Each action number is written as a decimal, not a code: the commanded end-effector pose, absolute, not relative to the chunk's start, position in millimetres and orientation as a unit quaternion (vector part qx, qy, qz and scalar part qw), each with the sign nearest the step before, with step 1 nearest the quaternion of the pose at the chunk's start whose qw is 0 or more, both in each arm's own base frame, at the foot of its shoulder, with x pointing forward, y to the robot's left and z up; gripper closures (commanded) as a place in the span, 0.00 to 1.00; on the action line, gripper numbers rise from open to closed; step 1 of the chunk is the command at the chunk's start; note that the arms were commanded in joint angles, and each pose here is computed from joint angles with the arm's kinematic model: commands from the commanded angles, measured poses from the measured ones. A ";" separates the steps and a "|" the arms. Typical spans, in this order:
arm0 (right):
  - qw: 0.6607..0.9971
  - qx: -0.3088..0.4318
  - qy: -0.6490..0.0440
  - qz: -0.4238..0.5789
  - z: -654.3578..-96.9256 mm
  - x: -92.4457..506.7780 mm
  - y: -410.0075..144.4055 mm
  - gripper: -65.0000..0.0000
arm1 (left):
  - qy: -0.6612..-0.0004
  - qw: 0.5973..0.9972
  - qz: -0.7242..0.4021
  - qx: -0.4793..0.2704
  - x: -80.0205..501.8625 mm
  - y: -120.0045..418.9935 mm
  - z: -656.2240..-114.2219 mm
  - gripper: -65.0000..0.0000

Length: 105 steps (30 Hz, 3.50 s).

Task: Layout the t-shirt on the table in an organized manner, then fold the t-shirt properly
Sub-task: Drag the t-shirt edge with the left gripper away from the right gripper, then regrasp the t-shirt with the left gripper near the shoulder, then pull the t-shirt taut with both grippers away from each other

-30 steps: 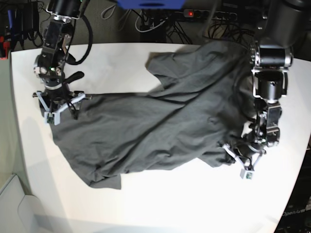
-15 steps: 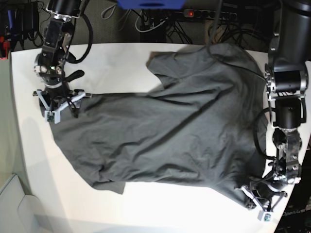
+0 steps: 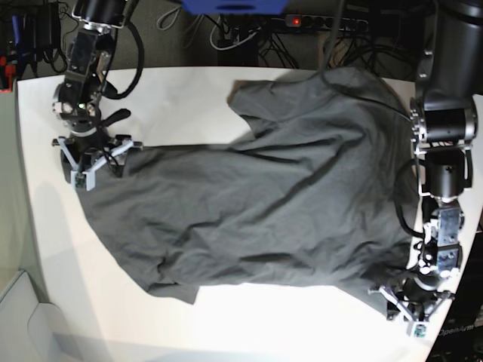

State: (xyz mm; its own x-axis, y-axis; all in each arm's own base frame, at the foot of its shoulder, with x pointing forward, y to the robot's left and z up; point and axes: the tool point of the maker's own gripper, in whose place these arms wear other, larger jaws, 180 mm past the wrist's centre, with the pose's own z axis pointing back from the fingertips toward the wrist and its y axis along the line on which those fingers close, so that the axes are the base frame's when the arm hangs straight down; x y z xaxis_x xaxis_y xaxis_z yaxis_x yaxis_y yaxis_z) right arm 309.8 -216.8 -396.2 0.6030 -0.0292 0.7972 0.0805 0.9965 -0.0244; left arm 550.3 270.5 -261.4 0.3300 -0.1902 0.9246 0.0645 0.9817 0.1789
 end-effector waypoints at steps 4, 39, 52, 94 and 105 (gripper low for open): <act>0.879 -0.045 -0.475 -0.019 -373.0 321.9 -229.0 0.44 | -0.605 0.790 -0.079 0.060 552.7 273.4 -236.6 0.43; 0.862 -0.036 -0.490 0.125 -345.1 321.4 -204.3 0.43 | -0.390 0.917 0.031 -0.080 277.1 197.0 -399.5 0.40; 0.878 -0.054 -0.454 0.141 -362.7 290.9 -220.7 0.43 | -0.382 0.922 0.060 -0.034 317.2 273.9 -428.3 0.40; 0.904 0.010 -0.384 0.186 -404.1 224.4 -193.2 0.44 | -0.369 0.928 0.050 -0.009 308.3 301.1 -430.6 0.40; 0.898 0.023 -0.384 0.215 -405.5 245.0 -194.7 1.00 | -0.368 0.928 0.052 -0.006 306.3 304.8 -433.2 0.40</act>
